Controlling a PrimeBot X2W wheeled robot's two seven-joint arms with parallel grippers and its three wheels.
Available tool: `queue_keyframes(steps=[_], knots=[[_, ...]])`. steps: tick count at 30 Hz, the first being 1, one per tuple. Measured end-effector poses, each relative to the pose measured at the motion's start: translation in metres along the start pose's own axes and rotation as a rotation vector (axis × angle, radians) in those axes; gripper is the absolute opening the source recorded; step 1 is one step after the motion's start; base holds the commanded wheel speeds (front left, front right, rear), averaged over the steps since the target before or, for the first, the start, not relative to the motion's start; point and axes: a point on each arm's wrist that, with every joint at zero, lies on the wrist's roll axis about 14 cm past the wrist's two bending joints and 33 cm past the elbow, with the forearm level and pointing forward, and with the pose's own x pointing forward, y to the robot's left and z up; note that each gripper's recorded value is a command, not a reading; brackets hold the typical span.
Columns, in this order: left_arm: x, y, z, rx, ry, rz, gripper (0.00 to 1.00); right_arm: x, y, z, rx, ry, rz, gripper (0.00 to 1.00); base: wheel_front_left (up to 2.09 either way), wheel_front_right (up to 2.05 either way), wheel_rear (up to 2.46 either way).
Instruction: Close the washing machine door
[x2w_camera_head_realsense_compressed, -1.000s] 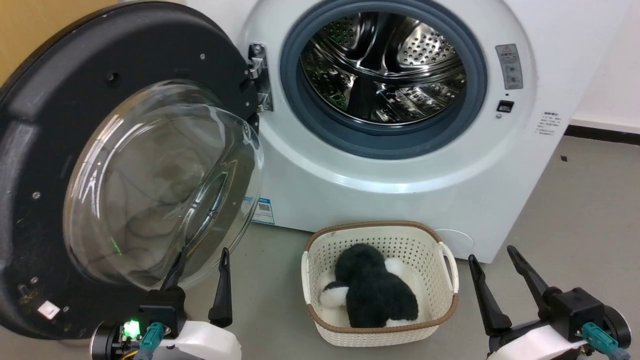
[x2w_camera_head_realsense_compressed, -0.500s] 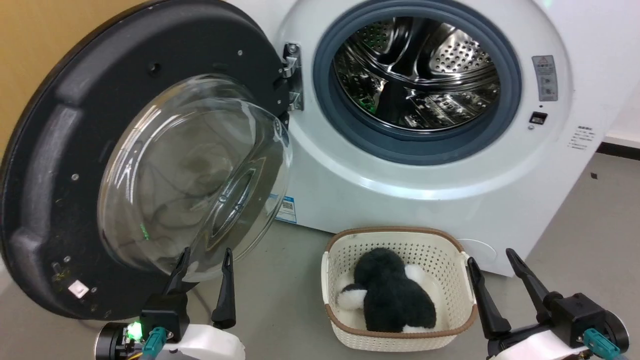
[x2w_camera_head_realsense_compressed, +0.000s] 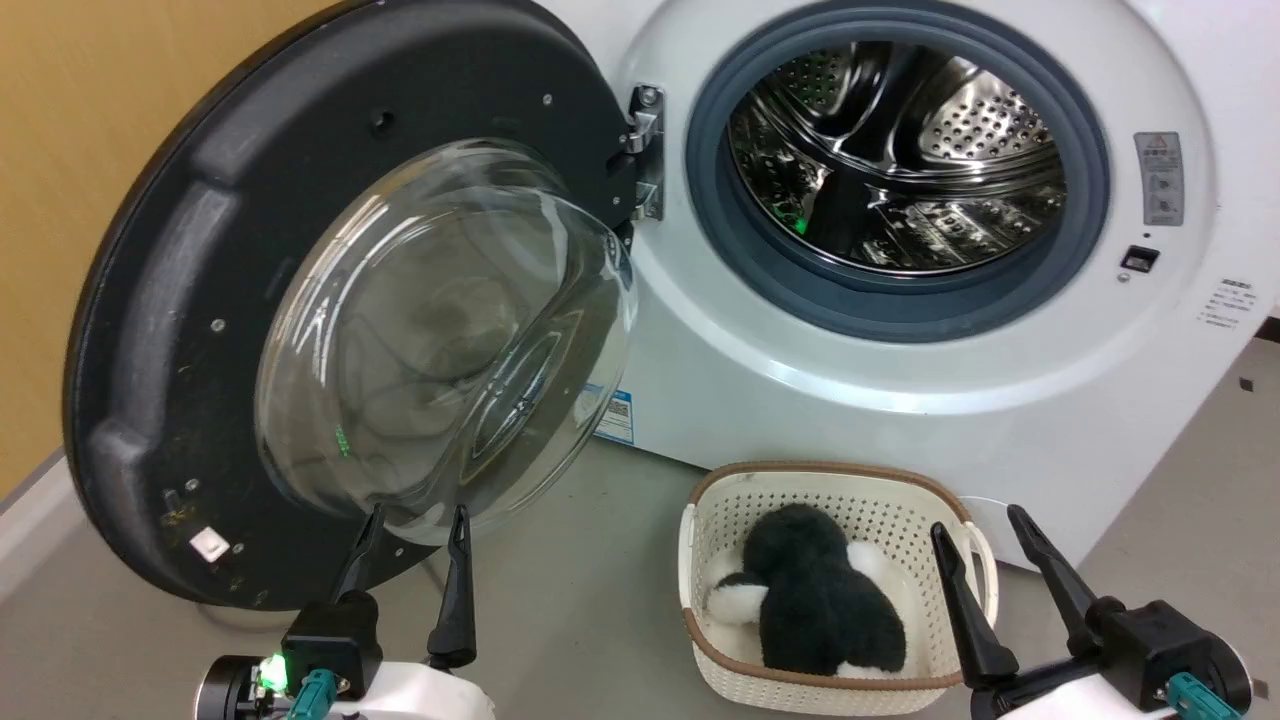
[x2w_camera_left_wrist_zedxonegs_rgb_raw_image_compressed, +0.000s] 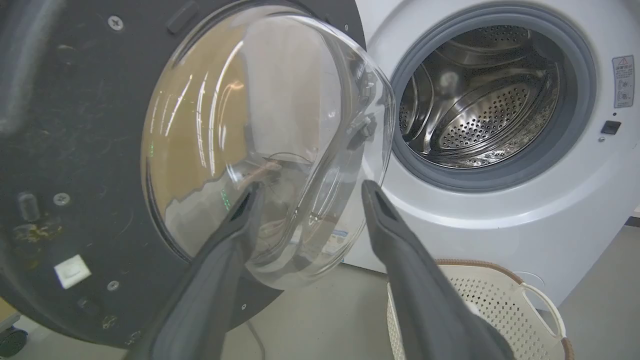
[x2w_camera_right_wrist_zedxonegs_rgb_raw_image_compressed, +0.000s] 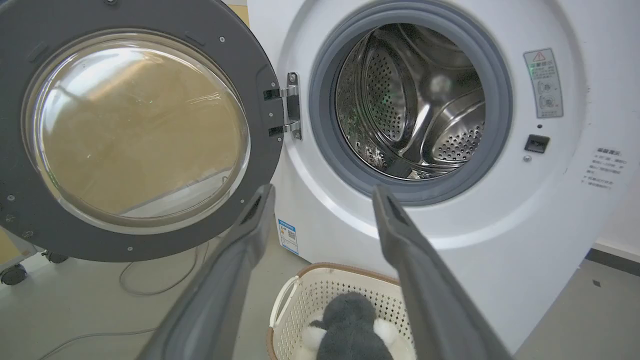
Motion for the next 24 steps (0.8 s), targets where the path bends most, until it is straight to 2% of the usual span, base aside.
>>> queue_keyframes(steps=[24], knots=[[-0.025, 0.032, 0.003, -0.003, -0.030, 0.124, 1.00, 0.018, 0.043, -0.005, 0.061, -0.018, 0.135, 1.00, 0.00, 0.00, 0.00]])
